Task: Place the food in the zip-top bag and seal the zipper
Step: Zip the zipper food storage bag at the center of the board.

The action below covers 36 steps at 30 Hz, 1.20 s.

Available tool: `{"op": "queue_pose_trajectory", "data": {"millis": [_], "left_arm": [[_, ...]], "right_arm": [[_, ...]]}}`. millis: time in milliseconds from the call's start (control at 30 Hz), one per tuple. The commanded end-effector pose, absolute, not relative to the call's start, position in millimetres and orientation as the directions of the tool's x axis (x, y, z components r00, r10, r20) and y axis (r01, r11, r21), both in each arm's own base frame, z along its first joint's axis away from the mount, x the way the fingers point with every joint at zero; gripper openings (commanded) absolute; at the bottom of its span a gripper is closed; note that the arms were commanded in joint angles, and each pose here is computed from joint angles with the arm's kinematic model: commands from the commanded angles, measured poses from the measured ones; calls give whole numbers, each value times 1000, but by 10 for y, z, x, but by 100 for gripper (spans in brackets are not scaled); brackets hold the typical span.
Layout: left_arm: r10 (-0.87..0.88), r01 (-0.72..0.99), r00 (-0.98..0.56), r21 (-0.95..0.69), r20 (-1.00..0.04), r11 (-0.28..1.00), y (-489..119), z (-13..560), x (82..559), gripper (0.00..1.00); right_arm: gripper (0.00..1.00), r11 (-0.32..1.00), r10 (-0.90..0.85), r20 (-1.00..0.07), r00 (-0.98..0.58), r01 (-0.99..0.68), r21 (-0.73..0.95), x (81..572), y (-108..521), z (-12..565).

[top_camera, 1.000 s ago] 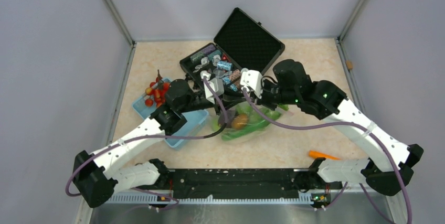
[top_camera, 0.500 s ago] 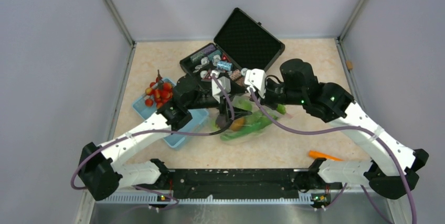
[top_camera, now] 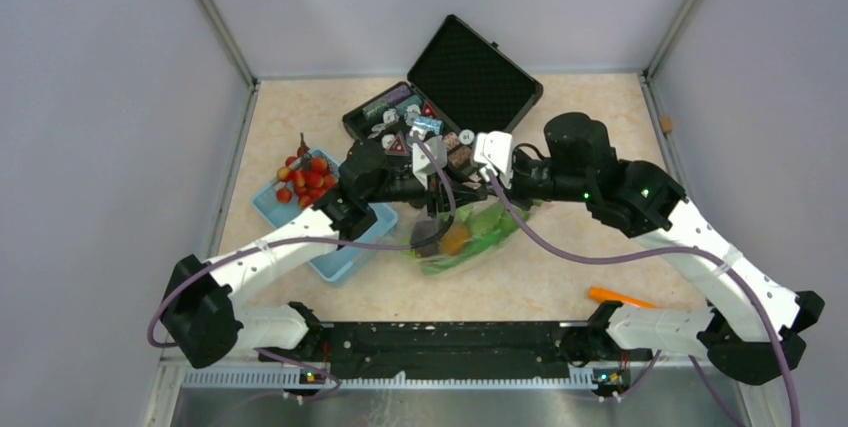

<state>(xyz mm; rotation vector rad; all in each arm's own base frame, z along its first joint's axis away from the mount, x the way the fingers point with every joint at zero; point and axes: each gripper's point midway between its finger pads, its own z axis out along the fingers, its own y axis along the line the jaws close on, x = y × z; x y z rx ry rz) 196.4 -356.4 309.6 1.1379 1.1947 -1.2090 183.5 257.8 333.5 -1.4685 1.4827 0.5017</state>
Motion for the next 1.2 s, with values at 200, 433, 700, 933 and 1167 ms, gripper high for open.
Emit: {"op": "queue_pose_trajectory", "data": {"millis": [200,433,700,933,1167], "left_arm": [[-138,999,48,43,-989,33,-3610,3264,1984,0],[-100,980,141,124,-985,156,-3476,3287,2114,0],[-113,973,179,159,-977,170,-3454,3418,2119,0],[-145,961,185,149,-972,231,-3420,3470,2200,0],[-164,964,190,152,-968,216,-3425,3556,2165,0]], "right_arm": [[0,215,-443,-862,249,-903,-371,1755,2548,3691],[0,190,-602,-782,159,-924,-333,1814,2427,3315],[0,196,-692,-714,106,-925,-326,1917,2417,3082],[0,189,-718,-691,87,-931,-314,1882,2362,3090],[0,219,-756,-654,39,-925,-309,1922,2283,2927]]}}
